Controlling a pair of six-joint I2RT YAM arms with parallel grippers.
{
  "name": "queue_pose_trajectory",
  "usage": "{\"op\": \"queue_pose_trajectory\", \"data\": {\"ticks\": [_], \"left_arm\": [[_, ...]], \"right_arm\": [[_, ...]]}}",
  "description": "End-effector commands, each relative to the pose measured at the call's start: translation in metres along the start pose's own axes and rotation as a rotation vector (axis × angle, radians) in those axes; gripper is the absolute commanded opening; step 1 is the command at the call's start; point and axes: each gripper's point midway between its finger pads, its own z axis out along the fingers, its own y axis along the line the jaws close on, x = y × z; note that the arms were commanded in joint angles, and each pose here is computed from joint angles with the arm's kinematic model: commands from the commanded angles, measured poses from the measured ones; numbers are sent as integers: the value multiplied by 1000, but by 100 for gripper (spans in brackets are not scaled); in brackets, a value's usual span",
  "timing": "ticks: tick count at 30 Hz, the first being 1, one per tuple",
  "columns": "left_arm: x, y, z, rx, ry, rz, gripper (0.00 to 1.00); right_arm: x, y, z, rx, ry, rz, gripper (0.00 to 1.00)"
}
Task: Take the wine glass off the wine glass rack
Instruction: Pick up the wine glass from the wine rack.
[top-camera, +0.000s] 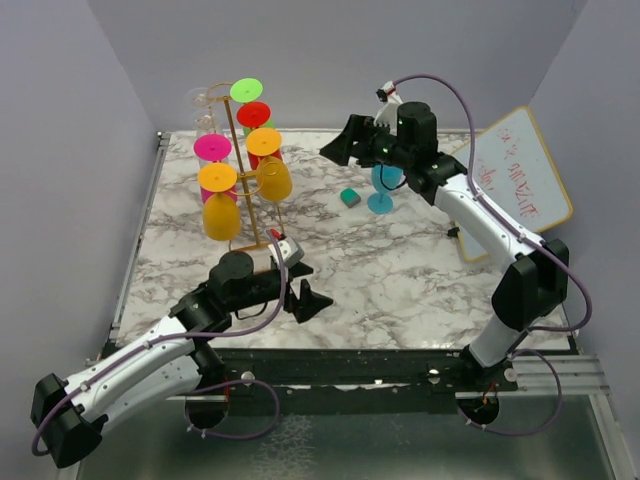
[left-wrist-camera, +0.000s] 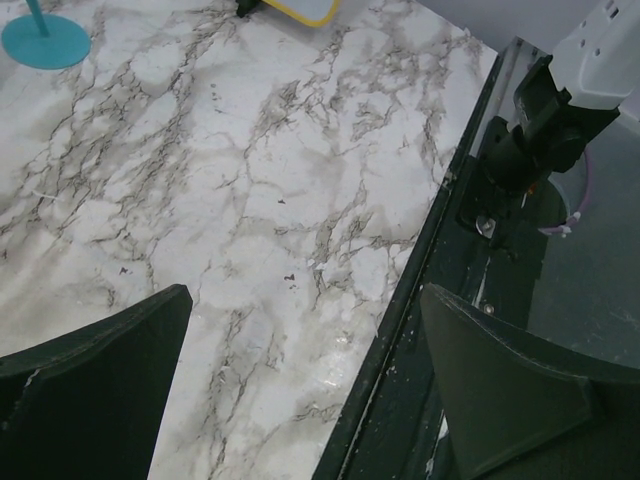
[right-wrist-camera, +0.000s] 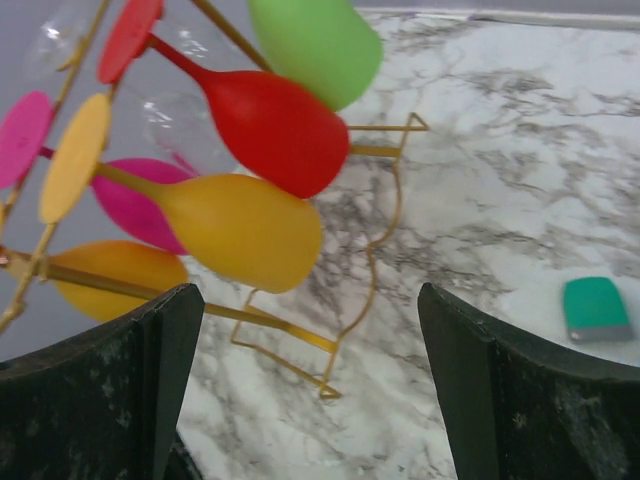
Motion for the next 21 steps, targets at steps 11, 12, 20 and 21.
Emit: {"op": "queue_pose_trajectory", "data": {"ticks": [11,12,20,21], "left_arm": [[35,28,24,-107,175,-84,99],[35,26,24,-100,177,-83,99],[28,33,15,-142,117,-43,99],[27,35,15,-157,110,-39,99]], "right_arm": [[-29,101,14,-533,-4,265,76],[-30,102,17,-540,-3,270,74],[-30,117,44,-536,20,277,71],[-30,119,45,-544,23,285,69]]}}
